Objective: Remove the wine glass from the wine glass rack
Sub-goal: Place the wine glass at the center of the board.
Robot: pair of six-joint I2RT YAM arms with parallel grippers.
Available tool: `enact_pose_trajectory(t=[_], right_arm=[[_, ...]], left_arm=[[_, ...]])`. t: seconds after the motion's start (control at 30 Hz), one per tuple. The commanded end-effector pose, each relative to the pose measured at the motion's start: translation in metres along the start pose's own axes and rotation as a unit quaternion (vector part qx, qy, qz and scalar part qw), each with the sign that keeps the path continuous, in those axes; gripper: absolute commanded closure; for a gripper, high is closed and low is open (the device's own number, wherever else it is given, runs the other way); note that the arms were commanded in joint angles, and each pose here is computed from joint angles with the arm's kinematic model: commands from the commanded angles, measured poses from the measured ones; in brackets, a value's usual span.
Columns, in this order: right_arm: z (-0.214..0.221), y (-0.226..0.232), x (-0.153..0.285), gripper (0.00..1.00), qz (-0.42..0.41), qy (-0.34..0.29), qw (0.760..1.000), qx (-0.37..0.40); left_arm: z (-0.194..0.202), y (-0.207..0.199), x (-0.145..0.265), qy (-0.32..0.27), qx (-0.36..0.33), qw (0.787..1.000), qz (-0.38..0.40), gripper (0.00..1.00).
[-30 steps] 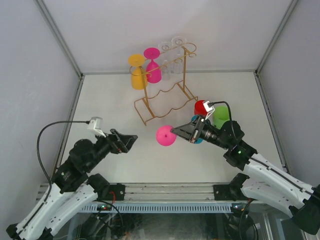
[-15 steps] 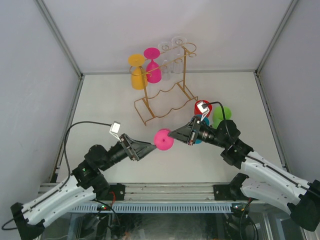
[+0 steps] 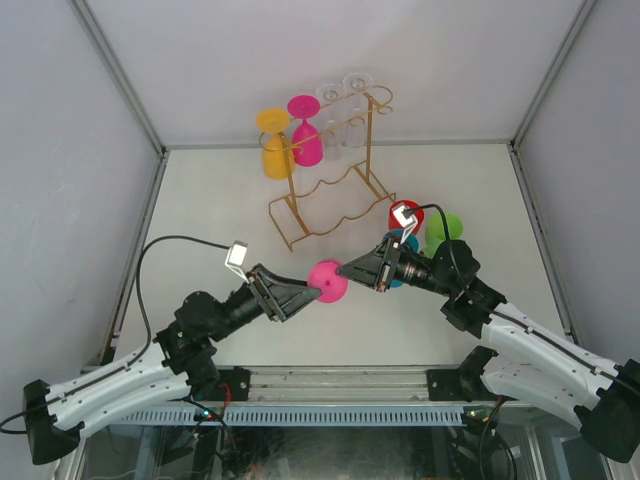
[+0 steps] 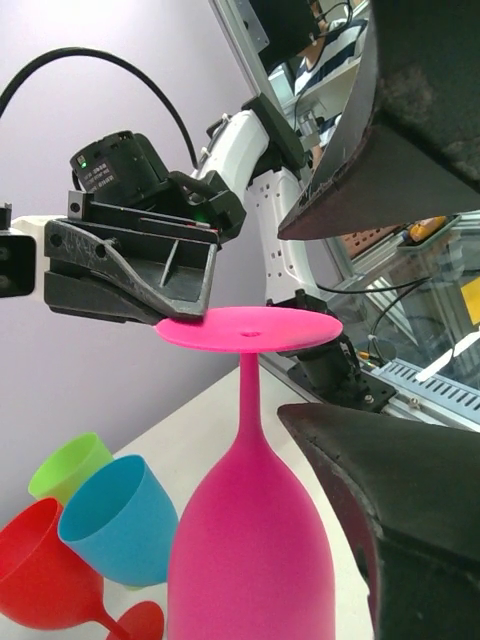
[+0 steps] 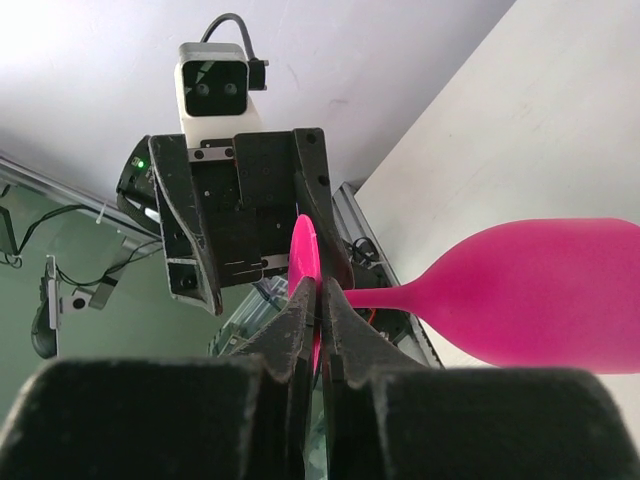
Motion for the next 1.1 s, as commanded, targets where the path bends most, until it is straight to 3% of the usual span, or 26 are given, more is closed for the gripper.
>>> enact_pose_trajectory(t=[0.0,0.4,0.57,0.7,0.8,1.07], right_arm=[[-0.0053,0.0151,0.0028,1.00,-0.040,-0.011,0.999,0.031],[-0.0050,0.0167,0.0079,1.00,-0.037,-0.014,0.999,0.035],[-0.0034,0.0160,0.0085,1.00,-0.036,-0.007,0.999,0.034],[-0.0015,0.0170,0.0091,1.00,-0.043,0.004,0.998,0.037],[-0.0014,0.0163,0.0098,1.00,-0.042,0.006,0.998,0.038],[0.0026,0.0142,0.0096,0.83,-0.051,0.057,0.997,0.027]], left_arm=[[-0.0045,-0.0082,-0.0054,-0.021,0.003,0.999,0.032,0.32],[-0.0023,-0.0086,-0.0047,-0.023,-0.016,0.999,0.045,0.59],[-0.0020,-0.0091,-0.0042,-0.020,-0.023,0.998,0.048,0.87],[-0.0014,-0.0074,-0.0034,-0.019,-0.031,0.998,0.044,0.97],[-0.0015,-0.0073,-0.0035,-0.018,-0.038,0.998,0.043,1.00],[-0.0033,-0.0101,-0.0027,-0.017,-0.053,0.997,0.052,1.00]])
Point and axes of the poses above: each gripper's point midway between its finger pads, its own x axis back along the fingers, its own y axis along the line the jaws close on, z = x × y, the point moved 8 cm from there along x, back along the fingers, and after that the axes turned 10 degrees about -x, right-handed, at the moved point
